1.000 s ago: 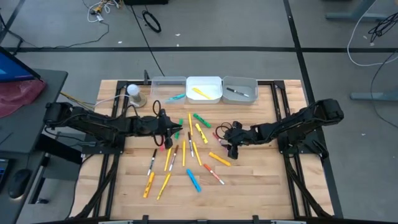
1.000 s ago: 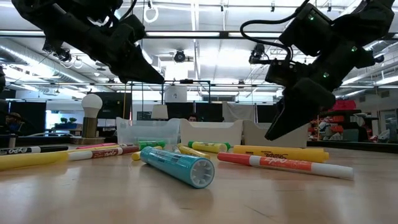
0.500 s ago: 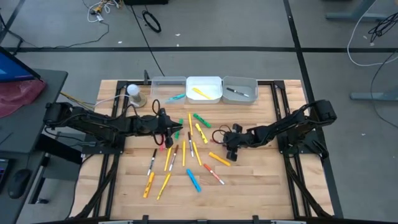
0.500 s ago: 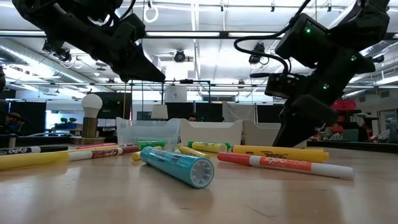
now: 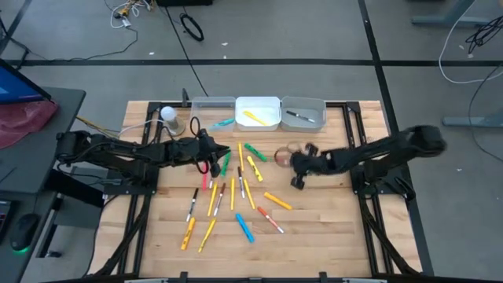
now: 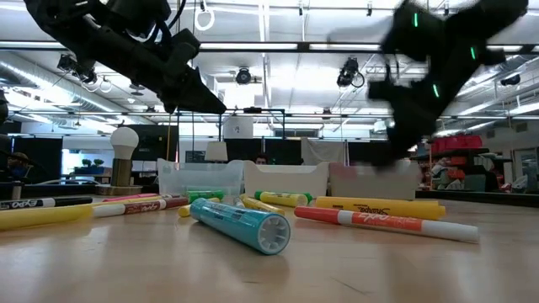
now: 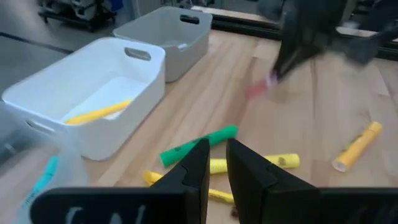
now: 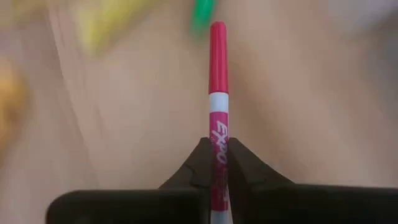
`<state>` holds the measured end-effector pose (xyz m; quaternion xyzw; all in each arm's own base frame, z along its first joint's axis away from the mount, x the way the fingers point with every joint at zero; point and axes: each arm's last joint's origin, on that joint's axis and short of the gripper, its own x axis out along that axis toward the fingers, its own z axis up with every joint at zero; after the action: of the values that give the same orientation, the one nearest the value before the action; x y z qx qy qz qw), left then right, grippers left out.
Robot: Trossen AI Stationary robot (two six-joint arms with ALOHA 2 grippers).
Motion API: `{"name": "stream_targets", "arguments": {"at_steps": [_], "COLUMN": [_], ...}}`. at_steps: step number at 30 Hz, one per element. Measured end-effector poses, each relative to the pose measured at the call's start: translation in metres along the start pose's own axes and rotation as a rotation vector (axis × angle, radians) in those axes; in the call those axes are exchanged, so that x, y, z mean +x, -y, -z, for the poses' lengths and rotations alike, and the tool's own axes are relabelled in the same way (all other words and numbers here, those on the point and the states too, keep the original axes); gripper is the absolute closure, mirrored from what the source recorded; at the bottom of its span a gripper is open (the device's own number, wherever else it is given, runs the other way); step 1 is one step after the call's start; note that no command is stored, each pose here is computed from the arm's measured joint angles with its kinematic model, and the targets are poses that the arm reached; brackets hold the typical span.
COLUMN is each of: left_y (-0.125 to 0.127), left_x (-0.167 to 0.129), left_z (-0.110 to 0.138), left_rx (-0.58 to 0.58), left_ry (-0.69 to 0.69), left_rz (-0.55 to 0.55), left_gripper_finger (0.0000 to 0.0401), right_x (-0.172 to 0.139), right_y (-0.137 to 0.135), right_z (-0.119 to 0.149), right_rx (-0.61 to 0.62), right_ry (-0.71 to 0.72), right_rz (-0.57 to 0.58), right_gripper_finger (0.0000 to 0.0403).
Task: Pick & Place Markers
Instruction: Put the red marker pen into the gray bin
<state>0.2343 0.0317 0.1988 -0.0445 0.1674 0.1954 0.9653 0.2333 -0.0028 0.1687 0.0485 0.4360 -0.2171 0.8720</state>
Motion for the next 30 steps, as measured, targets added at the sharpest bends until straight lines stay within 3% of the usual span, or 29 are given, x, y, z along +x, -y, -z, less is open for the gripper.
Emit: {"name": "stream_targets", "arguments": {"at_steps": [6,11,15,19,23,30], "left_y": [-0.003,-0.004,-0.004,-0.004,-0.004,-0.004], "left_x": [0.001,0.001,0.001,0.001,0.001,0.001], "left_z": [-0.007,-0.009,-0.009,-0.009,-0.009,-0.01], "left_rx": [0.012,0.013,0.012,0.012,0.011,0.01], "left_ry": [0.062,0.086,0.088,0.089,0.089,0.093], "left_rz": [-0.011,-0.011,-0.009,-0.008,-0.008,-0.009], "left_gripper_finger": [0.0344,0.0344,0.0344,0.0344,0.0344,0.0344], "right_x": [-0.057,-0.058,-0.029,0.01,0.044,0.069], "right_y": [0.063,0.13,0.172,0.196,0.199,0.201], "right_z": [-0.058,-0.08,-0.076,-0.065,-0.053,-0.049], "right_rx": [0.025,0.014,0.012,-0.013,-0.046,-0.055], "right_ry": [0.016,-0.084,-0.191,-0.301,-0.387,-0.397], "right_rz": [0.177,0.213,0.176,0.139,0.053,0.049], "right_gripper_finger": [0.039,0.0391,0.0391,0.0391,0.0388,0.0379]}}
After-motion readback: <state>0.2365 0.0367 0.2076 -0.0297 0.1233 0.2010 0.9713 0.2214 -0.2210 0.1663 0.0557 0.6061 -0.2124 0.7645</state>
